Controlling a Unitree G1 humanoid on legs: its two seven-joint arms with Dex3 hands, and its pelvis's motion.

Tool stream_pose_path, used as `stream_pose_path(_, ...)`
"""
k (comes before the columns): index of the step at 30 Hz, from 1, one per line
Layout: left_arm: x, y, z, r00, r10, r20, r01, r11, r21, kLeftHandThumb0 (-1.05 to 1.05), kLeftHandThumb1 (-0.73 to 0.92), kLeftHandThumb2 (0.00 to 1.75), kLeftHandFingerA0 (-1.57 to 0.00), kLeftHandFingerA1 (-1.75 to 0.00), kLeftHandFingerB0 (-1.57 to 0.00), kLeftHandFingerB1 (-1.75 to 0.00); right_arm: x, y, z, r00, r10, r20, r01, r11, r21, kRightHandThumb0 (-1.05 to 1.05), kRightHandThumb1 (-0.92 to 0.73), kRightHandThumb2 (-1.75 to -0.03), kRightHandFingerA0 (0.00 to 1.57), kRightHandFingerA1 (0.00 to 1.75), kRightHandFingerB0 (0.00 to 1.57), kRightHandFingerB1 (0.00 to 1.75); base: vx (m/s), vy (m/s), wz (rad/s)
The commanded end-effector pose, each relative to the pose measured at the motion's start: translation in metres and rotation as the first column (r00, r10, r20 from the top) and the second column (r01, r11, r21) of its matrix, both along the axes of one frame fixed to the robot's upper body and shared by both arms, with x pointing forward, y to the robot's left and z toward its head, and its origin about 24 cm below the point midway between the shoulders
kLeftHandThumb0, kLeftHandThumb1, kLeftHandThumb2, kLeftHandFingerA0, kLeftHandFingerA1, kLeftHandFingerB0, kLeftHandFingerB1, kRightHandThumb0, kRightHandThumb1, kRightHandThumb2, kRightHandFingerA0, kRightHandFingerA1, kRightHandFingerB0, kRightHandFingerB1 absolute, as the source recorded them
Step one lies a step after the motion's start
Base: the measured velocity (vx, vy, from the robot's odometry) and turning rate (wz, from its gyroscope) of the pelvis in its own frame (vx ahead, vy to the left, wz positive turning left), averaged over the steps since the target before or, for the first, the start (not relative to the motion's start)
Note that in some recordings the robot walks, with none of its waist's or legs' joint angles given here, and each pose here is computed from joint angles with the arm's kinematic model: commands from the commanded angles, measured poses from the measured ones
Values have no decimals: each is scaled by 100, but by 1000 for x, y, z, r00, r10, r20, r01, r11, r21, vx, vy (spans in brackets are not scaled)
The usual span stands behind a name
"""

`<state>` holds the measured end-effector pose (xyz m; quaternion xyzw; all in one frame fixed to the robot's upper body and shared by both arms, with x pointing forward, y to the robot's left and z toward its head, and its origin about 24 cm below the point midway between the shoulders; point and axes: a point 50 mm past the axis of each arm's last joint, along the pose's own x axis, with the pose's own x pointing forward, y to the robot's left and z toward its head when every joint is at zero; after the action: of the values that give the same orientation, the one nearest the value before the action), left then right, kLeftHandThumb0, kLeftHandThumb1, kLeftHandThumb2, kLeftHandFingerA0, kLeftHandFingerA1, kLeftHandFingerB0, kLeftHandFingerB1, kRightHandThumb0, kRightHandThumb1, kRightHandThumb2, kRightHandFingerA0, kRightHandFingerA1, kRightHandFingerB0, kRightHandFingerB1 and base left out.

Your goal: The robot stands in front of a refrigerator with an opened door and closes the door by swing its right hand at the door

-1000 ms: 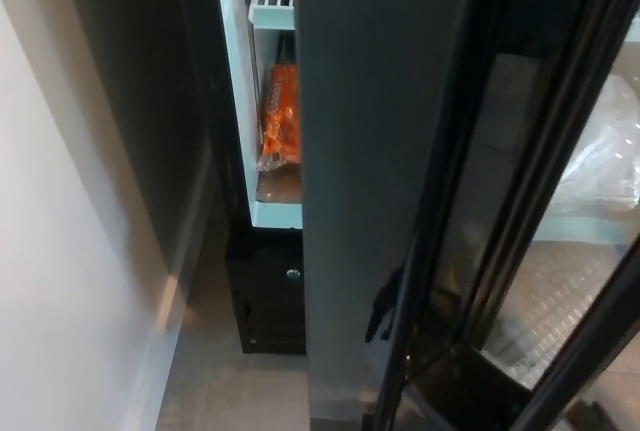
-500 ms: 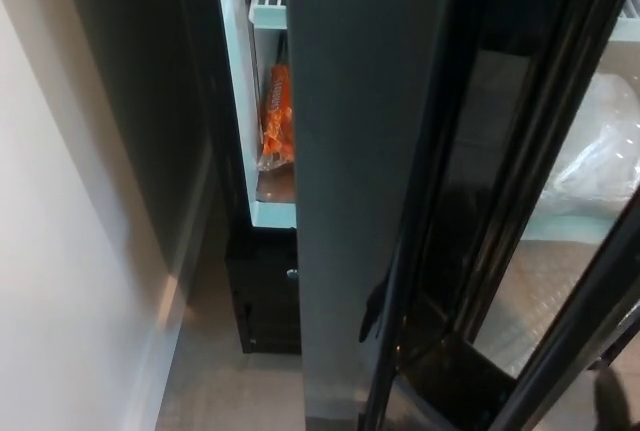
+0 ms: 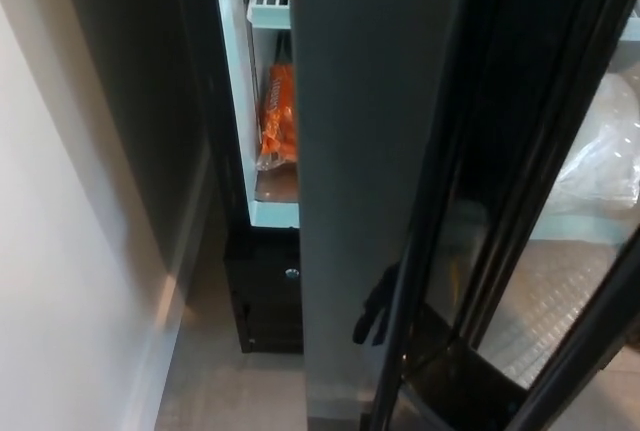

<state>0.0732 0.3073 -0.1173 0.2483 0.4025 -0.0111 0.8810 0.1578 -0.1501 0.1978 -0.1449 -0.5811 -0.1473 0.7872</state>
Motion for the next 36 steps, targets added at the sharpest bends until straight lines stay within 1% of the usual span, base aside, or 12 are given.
stream_pose_path(1,-8,12,8,1000,-26,16,26,1000,16,-69,84,65,-44,-36,-40,-35,106,38,-19,924,-139,-356,-29,903,-429,-76,-75,-101,6,21,5,16,0,0,0)
stream_pose_path(9,-3,13,9,999,-10,33,9,1000,24,-69,83,65,-47,-36,-43,-35,179,35,-44,811,-311,-496,-40,816,-577,-67,-66,-96,3,39,2,35,0,0,0)
stream_pose_path(11,-1,15,9,999,-7,35,6,1000,30,-70,83,66,-46,-36,-42,-35,188,36,-48,793,-343,-503,-42,793,-607,-60,-85,-67,15,28,10,25,0,0,0)
stream_pose_path(12,-2,13,8,999,-14,29,14,1000,25,-70,84,66,-45,-36,-41,-34,198,39,-57,767,-422,-482,-43,717,-696,-65,-66,-97,4,40,0,34,0,0,0)
stream_pose_path(15,-8,10,6,1000,1,19,-2,1000,14,-69,83,66,-47,-37,-44,-35,207,44,-76,755,-534,-381,-51,531,-846,-33,-57,-109,0,48,0,47,0,0,0)
stream_pose_path(21,-6,8,5,1000,1,29,-2,1000,13,-72,79,68,-50,-39,-42,-36,213,43,-106,703,-622,-345,-110,384,-917,-34,-57,-110,0,48,0,47,0,0,0)
stream_pose_path(28,-6,9,6,999,-27,21,27,999,31,-70,83,65,-47,-37,-43,-35,203,30,-133,658,-635,-405,-176,393,-903,-34,-57,-109,0,48,0,47,0,0,0)
stream_pose_path(29,-7,9,6,1000,-25,18,25,999,25,-69,69,106,-46,-55,-32,-47,199,26,-139,650,-621,-438,-197,419,-886,-34,-57,-109,0,48,0,47,0,0,0)
stream_pose_path(30,-8,9,6,1000,-24,15,23,999,22,-69,83,65,-48,-37,-44,-35,195,25,-143,646,-607,-462,-209,441,-873,-34,-57,-109,0,48,0,47,12,6,6)
stream_pose_path(32,-9,10,6,1000,-24,12,24,1000,21,-69,83,65,-48,-37,-44,-35,193,24,-145,647,-596,-476,-212,459,-863,-34,-57,-109,0,48,0,47,0,0,0)
stream_pose_path(33,-9,10,6,1000,-13,16,13,1000,10,-70,78,66,-50,-39,-44,-36,184,24,-151,642,-558,-526,-224,520,-824,-63,-84,-66,20,29,19,29,0,0,0)
stream_pose_path(36,-8,9,7,1000,-2,30,2,1000,-14,-68,81,65,-48,-37,-44,-36,156,22,-167,644,-454,-616,-240,644,-726,-63,-85,-65,21,30,18,28,0,0,0)
